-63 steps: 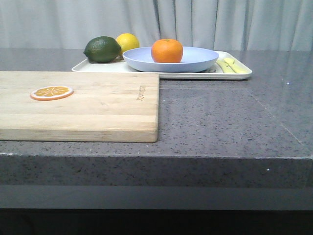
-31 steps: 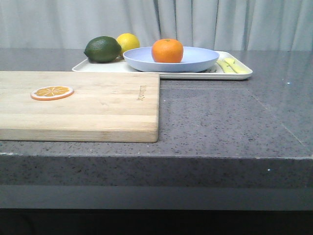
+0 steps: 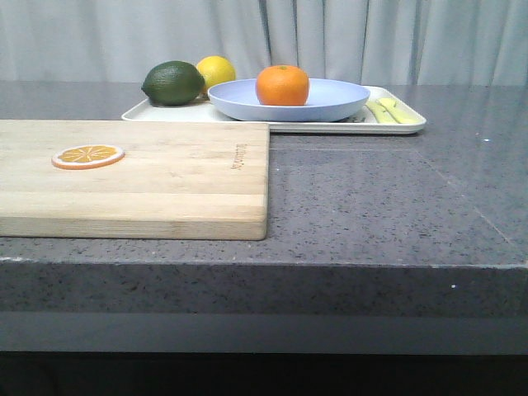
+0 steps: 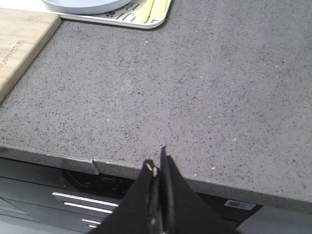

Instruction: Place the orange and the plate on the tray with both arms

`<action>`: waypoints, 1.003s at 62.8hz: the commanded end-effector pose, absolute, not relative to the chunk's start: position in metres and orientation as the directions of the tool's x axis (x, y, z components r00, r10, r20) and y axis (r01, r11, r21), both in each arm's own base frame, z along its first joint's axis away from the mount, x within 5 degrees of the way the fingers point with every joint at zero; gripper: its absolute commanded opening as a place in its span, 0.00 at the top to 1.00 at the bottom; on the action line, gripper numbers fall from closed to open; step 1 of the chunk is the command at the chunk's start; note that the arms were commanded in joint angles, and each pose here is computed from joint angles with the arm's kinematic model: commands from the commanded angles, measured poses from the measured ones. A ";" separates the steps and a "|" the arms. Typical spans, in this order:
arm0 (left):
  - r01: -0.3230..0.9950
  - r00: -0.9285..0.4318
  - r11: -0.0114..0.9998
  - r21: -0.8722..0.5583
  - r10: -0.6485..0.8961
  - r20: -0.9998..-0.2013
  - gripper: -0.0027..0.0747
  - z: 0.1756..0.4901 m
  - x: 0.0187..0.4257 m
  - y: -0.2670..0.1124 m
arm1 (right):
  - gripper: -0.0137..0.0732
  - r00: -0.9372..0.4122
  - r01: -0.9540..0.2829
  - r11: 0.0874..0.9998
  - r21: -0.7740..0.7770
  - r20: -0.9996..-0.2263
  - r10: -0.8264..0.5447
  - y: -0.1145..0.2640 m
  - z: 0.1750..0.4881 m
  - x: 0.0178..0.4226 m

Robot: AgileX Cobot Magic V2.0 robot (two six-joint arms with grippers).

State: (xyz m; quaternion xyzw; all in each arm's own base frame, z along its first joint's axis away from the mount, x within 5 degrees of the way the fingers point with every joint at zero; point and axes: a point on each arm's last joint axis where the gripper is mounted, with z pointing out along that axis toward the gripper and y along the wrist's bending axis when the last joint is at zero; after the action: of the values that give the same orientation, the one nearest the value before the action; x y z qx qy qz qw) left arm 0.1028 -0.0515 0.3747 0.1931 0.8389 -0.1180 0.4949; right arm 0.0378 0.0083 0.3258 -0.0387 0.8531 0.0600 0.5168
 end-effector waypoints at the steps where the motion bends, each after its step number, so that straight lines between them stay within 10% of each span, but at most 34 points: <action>1: 0.438 -0.361 0.899 -0.005 0.171 -0.917 0.99 0.388 0.104 -0.052 | 0.98 -0.384 -0.127 0.991 0.050 -0.923 -0.003 0.008 0.338 0.040; 34: 0.357 -0.335 0.934 -0.024 0.104 -0.936 0.99 0.383 0.090 -0.035 | 0.98 -0.384 -0.127 0.991 0.050 -0.923 -0.003 0.008 0.338 0.040; 63: 0.092 -0.023 0.993 -0.070 -0.068 -0.997 0.99 0.284 0.050 -0.005 | 0.98 -0.384 -0.127 0.991 0.050 -0.923 -0.003 0.008 0.338 0.040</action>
State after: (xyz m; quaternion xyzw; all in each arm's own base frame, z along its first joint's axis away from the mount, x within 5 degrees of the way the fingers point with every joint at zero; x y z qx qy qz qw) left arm 0.0508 -0.0059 0.2869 0.0235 0.7572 -0.0510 0.6508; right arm 0.0378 0.0083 0.3258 -0.0387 0.8531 0.0600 0.5168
